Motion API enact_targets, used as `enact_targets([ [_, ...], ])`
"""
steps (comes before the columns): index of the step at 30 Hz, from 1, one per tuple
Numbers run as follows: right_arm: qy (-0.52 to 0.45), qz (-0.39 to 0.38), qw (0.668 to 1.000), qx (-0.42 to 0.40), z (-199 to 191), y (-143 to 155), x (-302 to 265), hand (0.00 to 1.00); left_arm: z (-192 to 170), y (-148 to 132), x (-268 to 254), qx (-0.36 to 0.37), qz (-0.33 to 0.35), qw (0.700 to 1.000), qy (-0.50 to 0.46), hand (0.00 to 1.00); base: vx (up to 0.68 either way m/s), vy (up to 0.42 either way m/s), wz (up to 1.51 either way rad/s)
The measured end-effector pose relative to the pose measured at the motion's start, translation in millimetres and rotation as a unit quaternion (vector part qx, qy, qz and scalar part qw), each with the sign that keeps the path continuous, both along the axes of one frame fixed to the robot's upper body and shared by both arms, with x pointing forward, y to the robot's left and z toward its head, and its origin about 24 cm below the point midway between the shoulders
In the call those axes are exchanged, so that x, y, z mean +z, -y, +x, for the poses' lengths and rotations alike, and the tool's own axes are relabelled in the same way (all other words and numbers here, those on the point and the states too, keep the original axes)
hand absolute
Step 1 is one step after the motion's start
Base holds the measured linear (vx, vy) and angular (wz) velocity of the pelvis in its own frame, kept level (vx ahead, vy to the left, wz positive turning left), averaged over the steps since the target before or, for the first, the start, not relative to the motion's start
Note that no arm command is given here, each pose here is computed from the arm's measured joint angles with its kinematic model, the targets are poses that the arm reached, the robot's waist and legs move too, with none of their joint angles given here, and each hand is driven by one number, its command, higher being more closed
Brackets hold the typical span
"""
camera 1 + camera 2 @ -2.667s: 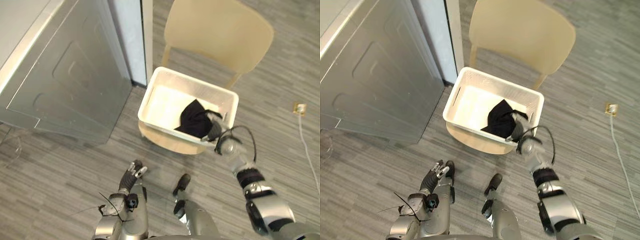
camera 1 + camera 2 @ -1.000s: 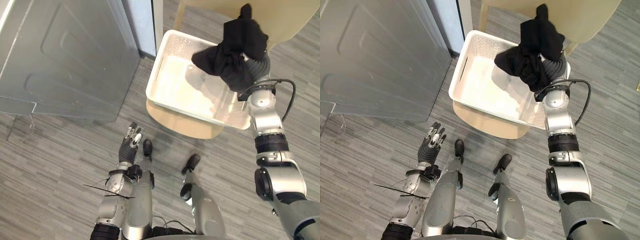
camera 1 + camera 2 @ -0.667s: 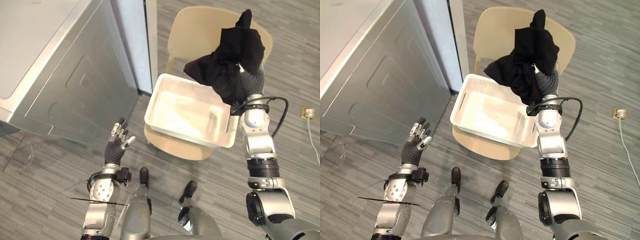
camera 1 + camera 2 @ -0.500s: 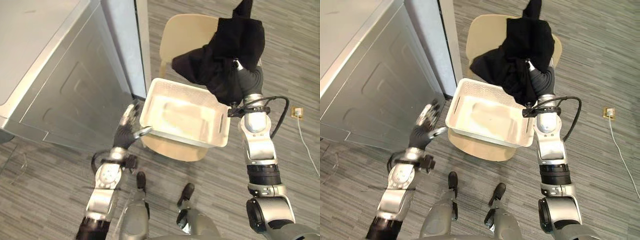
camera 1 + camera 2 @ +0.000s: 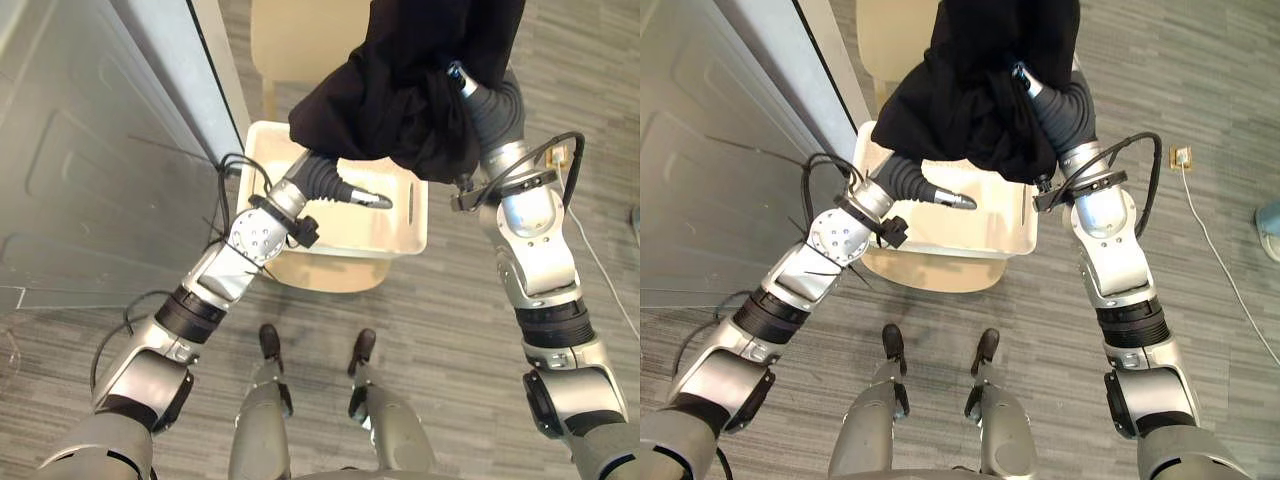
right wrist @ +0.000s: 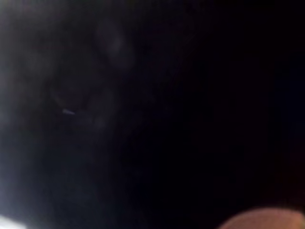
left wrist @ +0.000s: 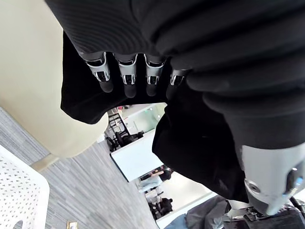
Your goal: Pick up the laundry basket with both hands and put the clothes into the washing machine.
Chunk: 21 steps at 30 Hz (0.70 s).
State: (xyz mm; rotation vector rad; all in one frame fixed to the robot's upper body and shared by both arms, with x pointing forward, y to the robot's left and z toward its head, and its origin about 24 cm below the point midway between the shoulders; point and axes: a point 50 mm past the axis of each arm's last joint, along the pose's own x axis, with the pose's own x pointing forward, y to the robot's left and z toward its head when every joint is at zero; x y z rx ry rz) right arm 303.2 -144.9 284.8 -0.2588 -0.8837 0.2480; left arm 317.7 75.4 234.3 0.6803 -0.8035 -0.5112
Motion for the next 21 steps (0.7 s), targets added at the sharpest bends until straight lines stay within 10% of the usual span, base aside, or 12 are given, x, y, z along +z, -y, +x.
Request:
enact_targets([
  [21, -0.043, 0.03, 0.988, 0.148, -6.9, -25.0, -3.1, 1.0, 10.0, 26.9, 29.6, -0.005, -0.071, 0.997, 0.017, 0.0, 0.0, 0.006, -0.07],
])
